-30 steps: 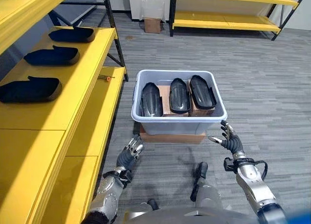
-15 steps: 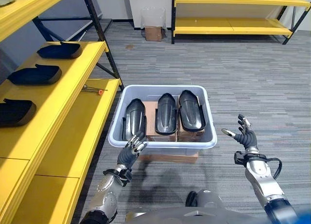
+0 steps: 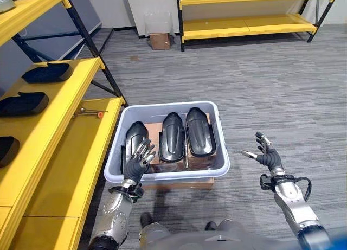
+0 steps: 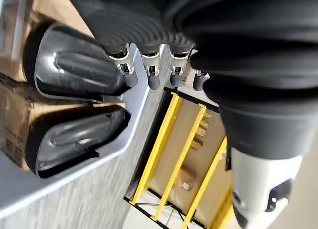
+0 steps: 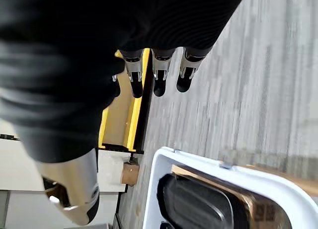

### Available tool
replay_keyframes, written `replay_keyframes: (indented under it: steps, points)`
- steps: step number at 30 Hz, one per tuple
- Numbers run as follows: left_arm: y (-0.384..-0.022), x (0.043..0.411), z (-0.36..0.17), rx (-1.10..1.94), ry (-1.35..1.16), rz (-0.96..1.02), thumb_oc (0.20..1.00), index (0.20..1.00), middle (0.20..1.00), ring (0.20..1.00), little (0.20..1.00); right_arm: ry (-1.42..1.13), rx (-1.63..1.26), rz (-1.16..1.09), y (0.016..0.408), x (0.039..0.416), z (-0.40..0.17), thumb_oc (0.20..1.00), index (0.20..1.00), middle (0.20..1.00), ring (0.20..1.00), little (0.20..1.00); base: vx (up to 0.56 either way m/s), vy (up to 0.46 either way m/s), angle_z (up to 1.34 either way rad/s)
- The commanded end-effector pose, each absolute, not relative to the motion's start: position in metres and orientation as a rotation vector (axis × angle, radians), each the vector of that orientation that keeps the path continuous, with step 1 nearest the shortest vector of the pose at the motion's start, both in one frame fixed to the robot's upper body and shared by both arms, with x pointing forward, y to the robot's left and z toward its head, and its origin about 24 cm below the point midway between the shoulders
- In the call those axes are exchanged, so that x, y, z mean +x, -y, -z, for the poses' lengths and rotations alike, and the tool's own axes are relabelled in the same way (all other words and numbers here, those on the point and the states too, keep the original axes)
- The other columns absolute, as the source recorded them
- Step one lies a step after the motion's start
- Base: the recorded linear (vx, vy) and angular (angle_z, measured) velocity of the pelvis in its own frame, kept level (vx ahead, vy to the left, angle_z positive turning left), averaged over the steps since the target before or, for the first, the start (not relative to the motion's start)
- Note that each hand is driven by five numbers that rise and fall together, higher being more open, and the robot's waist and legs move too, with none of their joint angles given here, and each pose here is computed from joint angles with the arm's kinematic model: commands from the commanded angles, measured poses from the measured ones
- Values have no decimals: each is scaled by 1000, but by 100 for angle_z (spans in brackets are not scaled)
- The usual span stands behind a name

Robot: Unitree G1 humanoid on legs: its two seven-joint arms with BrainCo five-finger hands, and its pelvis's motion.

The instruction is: Move parts from the plastic box to the shelf.

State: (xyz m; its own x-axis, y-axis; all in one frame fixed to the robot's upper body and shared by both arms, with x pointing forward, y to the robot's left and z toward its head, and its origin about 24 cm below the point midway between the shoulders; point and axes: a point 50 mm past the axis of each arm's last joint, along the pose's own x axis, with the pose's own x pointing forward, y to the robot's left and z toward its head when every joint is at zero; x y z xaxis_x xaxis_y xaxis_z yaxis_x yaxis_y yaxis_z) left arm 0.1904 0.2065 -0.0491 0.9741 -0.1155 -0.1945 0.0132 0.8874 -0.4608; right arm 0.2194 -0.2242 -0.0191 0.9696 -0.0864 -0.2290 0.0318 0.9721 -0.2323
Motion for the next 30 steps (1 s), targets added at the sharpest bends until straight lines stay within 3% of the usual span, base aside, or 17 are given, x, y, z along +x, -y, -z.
replay_keyframes:
  steps: [1,6,16,22,30]
  points:
    - [-215,193,31,-449,-108,99,1000,1000,1000,1000,1000,-159,-254,29,223,222,5,1000,1000,1000,1000,1000,98,528,-36]
    - [-209,195,37,-388,-183,174,1000,1000,1000,1000,1000,-189,-174,153,232,214,15,1000,1000,1000,1000,1000,74,409,8]
    - [-220,201,32,-386,-193,188,1000,1000,1000,1000,1000,-81,-244,70,220,236,-4,1000,1000,1000,1000,1000,7,220,-11]
    - [-226,211,14,-428,-85,115,1000,1000,1000,1000,1000,-40,-243,8,213,254,-18,1000,1000,1000,1000,1000,54,-292,4]
    - [-218,222,-6,-429,-5,182,1000,1000,1000,1000,1000,99,-389,-14,221,275,-57,1000,1000,1000,1000,1000,56,-84,-13]
